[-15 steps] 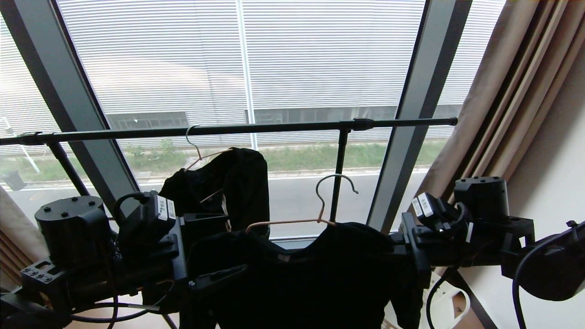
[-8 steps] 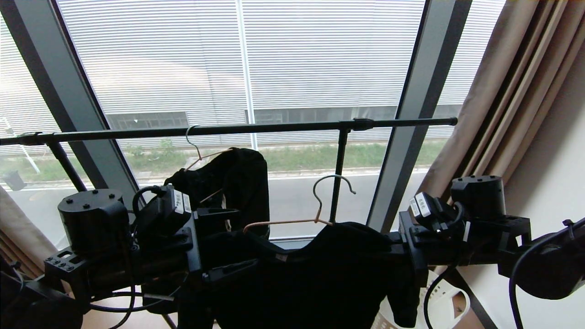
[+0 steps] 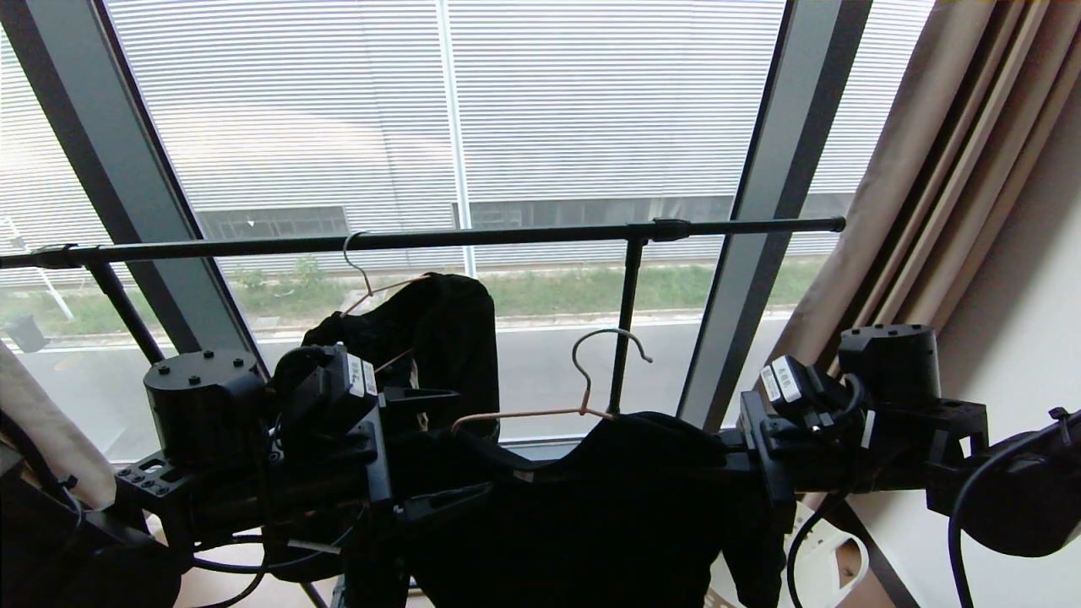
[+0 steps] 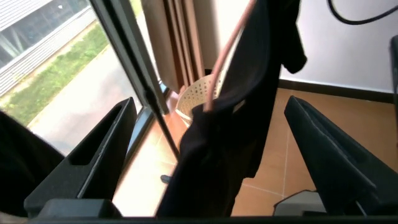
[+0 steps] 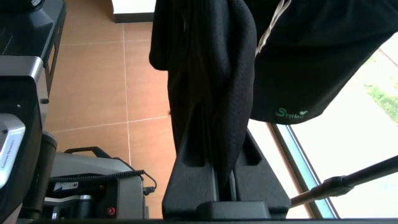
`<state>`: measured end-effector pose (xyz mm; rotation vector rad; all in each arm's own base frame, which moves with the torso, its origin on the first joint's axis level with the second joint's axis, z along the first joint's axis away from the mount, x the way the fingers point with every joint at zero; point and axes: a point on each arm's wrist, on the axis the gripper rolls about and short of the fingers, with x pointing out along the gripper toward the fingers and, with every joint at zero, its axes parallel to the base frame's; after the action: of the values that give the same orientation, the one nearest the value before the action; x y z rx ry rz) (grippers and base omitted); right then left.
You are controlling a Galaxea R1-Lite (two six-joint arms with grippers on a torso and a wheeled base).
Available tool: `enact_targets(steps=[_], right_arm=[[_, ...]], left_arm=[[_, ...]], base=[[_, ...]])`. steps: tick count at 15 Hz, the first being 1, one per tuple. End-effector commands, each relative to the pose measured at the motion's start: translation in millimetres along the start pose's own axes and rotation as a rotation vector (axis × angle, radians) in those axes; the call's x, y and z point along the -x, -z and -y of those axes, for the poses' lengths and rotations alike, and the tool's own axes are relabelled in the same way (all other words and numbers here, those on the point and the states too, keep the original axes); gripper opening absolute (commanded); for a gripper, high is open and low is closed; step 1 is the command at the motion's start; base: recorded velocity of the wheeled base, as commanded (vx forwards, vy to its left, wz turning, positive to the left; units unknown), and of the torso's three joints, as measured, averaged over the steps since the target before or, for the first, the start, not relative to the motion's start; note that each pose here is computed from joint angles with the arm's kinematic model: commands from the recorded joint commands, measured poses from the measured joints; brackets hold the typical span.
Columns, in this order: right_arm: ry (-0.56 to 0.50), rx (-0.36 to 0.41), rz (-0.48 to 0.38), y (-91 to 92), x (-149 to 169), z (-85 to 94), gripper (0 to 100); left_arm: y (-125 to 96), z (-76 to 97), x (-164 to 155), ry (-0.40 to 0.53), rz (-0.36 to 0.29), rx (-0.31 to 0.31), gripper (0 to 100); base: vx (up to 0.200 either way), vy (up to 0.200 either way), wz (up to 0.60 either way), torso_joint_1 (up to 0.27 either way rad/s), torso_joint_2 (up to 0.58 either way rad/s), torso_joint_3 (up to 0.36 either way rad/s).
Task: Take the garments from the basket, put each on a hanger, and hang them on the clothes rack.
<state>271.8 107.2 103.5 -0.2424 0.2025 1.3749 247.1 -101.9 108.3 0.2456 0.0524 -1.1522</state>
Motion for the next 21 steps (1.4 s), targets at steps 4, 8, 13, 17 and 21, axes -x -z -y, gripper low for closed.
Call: enact_targets(steps=[4, 8, 13, 17, 21], right_arm=[[-0.002, 0.002, 0.002, -0.8, -0.2, -0.5, 0], [0.0, 0.006, 0.007, -2.9, 0.5, 0.6, 0], [0.008, -0.014, 0.007, -3.3, 0.1, 3.5, 0], [0.01, -0.035, 0.008, -3.4, 0.2, 4.3, 0], [0.039, -0.043, 0.007, -0.1, 7.6, 9.5, 100]], left_arm=[[1.9, 2.7, -1.2, 0.012, -0.006, 0.005, 0], [2.9, 3.3, 0.2, 0.009, -0.008, 0.002, 0], [2.8, 2.1, 0.9, 0.003, -0.008, 0.002, 0], [2.7, 0.2, 2.0, -0.004, -0.006, 0.003, 0], [2.4, -6.8, 7.6, -0.04, 0.006, -0.008, 0]], base=[[0.0, 0.0, 0.0, 0.0, 0.0, 0.0], [0.0, 0.0, 0.0, 0.0, 0.0, 0.0], [0.0, 0.0, 0.0, 0.0, 0.0, 0.0], [0.0, 0.0, 0.0, 0.0, 0.0, 0.0], [0.0, 0.0, 0.0, 0.0, 0.0, 0.0]])
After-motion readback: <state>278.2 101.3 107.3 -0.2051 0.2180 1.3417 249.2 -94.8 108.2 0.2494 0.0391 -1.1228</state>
